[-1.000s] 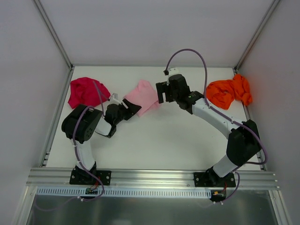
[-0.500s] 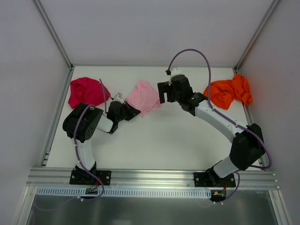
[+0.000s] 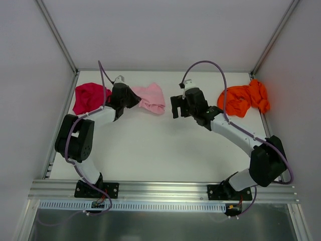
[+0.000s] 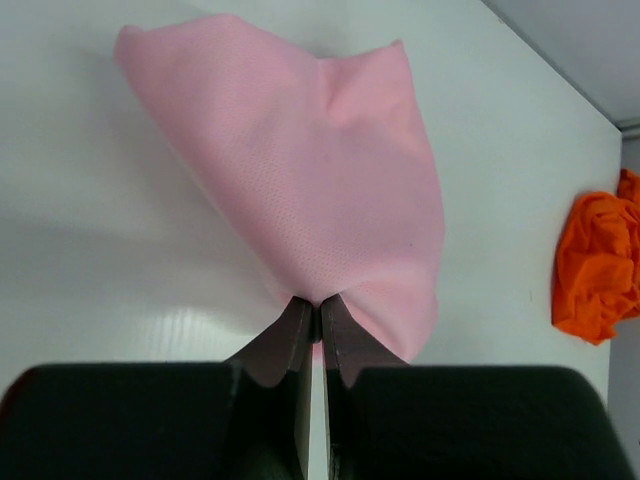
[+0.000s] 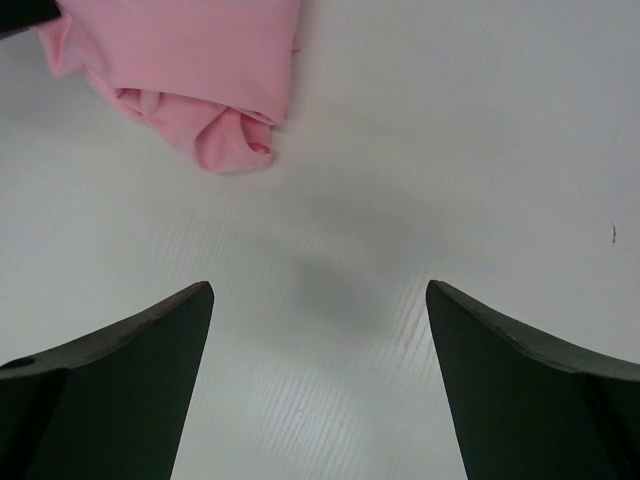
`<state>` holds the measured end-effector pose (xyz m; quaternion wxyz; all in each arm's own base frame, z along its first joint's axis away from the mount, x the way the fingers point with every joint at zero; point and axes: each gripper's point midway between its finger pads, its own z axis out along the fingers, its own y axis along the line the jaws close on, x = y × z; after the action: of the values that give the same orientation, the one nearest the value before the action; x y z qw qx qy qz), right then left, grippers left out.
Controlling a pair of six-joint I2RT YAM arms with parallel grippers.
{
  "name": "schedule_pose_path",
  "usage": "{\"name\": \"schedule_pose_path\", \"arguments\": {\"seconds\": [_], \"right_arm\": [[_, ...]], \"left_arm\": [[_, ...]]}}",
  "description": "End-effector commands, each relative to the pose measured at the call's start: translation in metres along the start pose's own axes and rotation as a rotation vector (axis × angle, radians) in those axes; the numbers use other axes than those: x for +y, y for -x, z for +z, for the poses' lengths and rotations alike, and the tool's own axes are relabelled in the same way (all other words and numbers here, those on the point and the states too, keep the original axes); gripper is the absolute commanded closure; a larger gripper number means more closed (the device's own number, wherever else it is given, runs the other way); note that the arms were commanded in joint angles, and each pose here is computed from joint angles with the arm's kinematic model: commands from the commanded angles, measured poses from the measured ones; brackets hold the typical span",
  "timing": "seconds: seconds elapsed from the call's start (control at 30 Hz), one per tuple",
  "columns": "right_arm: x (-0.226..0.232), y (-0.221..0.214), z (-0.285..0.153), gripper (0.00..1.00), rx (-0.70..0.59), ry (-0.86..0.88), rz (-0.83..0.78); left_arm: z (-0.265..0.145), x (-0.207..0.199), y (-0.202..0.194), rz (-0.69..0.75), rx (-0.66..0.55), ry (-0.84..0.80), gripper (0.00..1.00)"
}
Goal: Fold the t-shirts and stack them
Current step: Put the neatly folded tshirt into the corner of the board with the left arm
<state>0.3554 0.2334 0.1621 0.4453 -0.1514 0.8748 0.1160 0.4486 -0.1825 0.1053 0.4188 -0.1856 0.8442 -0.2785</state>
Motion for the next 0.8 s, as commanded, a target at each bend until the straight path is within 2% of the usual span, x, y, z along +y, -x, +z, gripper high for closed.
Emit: {"name": "schedule_pose_path", "arguments": {"seconds": [0.0,0.2,0.4,0.77], "right_arm": [[0.007,0.036,-0.021,0.06,-0.128,0.042,0.036],[0.001,0.039,-0.037,0.06,-0.158,0.026,0.032],[0.001,0.036,-0.044,0.06,-0.178,0.041,0.051],[0.015,-0.016,-0.023,0.06,-0.142,0.131,0.092]], "left_arm": [[-0.010,0.024,0.016,0.049,-0.001,0.143,1.00],[-0.010,0.044,0.034,0.044,-0.005,0.191,1.00],[-0.016,0.053,0.070,0.039,-0.040,0.246,1.00],[-0.045,0.072,0.118,0.060,-0.114,0.360,1.00]]}}
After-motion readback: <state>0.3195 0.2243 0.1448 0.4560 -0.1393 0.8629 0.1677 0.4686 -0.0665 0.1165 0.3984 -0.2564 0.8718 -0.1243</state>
